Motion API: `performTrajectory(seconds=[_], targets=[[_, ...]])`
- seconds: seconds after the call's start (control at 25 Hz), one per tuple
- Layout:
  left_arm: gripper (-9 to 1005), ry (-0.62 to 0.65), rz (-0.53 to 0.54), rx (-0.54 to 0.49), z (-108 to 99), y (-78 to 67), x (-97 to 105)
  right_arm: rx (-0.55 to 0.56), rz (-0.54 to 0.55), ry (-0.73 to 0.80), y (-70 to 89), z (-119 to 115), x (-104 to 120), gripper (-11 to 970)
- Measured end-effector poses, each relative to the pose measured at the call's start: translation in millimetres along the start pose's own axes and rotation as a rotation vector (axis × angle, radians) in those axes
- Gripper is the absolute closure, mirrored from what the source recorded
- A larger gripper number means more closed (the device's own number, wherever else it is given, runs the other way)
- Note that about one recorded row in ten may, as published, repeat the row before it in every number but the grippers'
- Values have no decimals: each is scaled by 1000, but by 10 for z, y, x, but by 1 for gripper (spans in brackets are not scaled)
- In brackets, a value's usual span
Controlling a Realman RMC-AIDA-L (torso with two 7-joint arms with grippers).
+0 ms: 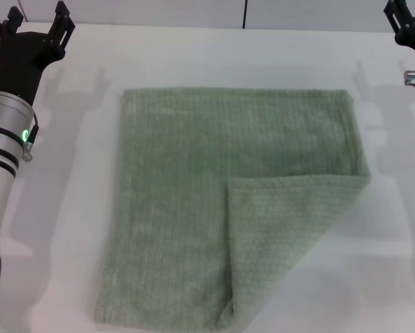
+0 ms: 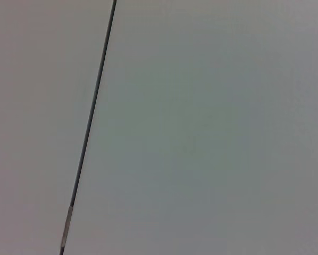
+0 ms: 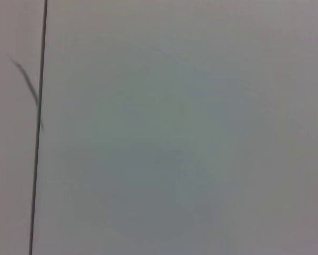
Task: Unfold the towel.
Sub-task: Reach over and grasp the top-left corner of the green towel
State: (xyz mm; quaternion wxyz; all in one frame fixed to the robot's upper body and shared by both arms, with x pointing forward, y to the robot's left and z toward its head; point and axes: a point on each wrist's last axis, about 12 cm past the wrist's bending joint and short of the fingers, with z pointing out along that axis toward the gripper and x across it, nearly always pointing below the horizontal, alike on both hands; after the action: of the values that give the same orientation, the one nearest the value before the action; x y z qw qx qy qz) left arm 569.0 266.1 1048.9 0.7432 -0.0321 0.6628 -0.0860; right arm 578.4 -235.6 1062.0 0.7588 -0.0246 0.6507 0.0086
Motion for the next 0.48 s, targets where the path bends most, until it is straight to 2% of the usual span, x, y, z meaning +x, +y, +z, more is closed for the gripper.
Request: performTrajectory(seconds=[0.48], targets=[[168,3,-3,-10,8,14,0,-1,-1,-3,-1,10,-7,133]])
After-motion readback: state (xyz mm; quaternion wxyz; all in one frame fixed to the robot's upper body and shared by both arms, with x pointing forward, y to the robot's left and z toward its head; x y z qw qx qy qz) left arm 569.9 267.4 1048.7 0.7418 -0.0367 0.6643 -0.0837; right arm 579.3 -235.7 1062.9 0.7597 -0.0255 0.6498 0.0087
